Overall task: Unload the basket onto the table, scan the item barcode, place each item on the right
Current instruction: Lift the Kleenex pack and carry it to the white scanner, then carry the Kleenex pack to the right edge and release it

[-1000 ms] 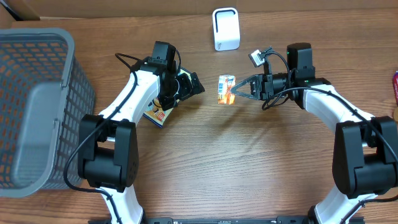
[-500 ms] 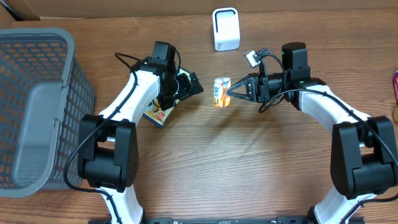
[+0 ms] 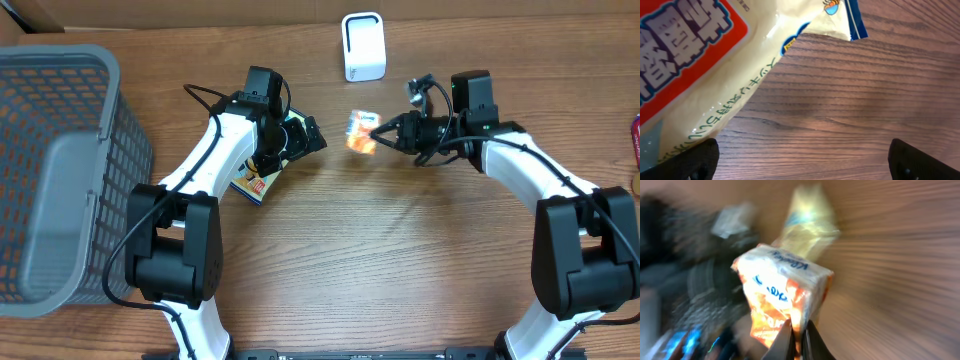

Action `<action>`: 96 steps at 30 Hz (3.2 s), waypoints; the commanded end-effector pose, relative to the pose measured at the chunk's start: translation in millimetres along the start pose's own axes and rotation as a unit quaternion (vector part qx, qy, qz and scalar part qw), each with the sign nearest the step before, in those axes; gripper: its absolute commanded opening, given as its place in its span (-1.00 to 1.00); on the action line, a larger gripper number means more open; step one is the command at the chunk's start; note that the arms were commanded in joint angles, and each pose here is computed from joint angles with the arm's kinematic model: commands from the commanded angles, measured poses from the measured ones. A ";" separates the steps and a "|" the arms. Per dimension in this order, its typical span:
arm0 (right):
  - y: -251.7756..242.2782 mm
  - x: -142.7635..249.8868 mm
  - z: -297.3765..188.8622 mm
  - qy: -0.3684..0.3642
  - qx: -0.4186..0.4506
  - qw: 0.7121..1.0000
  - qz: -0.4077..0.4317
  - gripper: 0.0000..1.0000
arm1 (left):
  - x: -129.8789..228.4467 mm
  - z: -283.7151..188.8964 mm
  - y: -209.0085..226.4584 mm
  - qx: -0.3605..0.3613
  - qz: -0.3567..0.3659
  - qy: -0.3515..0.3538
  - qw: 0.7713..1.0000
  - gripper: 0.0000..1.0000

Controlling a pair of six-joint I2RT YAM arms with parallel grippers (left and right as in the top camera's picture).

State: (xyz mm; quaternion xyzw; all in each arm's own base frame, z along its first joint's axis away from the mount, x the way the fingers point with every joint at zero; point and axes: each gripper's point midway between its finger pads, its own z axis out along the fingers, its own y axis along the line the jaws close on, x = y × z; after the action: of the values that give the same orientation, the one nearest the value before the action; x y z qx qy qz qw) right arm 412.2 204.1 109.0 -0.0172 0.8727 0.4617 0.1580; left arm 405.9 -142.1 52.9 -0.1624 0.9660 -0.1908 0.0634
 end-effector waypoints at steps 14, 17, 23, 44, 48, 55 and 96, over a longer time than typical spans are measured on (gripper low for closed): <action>-3.2 -145.5 -71.7 -0.252 0.504 0.780 -0.273 -0.92 | -15.9 -9.6 -3.5 -0.006 0.019 -0.039 0.999 1.00; 5.2 -160.5 -60.3 -0.274 0.504 0.756 -0.314 -0.93 | -15.5 -9.5 -3.2 -0.007 0.018 -0.038 0.999 0.99; -6.1 -174.1 -35.9 -0.254 0.517 0.755 -0.313 -0.93 | -13.2 -9.4 -1.5 -0.010 0.017 -0.034 0.999 0.99; 2.5 -213.2 33.6 -0.103 0.488 0.639 -0.586 -0.92 | -12.3 -9.3 -1.0 -0.011 0.016 -0.032 0.999 0.99; 10.5 -224.1 26.0 -0.132 0.499 0.627 -0.584 -0.92 | -11.5 -9.3 -0.7 -0.012 0.016 -0.030 0.999 1.00; 8.7 -222.8 26.3 -0.138 0.497 0.640 -0.570 -0.93 | -11.6 -9.3 -0.5 -0.012 0.016 -0.030 0.999 1.00; -295.9 -88.3 -490.8 -0.356 0.511 0.692 0.364 -0.92 | -7.9 -8.4 -2.0 -0.013 0.017 -0.025 0.999 1.00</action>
State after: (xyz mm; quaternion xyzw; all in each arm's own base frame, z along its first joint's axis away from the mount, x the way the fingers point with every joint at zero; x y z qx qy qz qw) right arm 429.8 -360.4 125.2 0.5364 0.8091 -0.0636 0.2315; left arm 407.9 -135.7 51.0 -0.1656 0.9683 -0.1725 0.0716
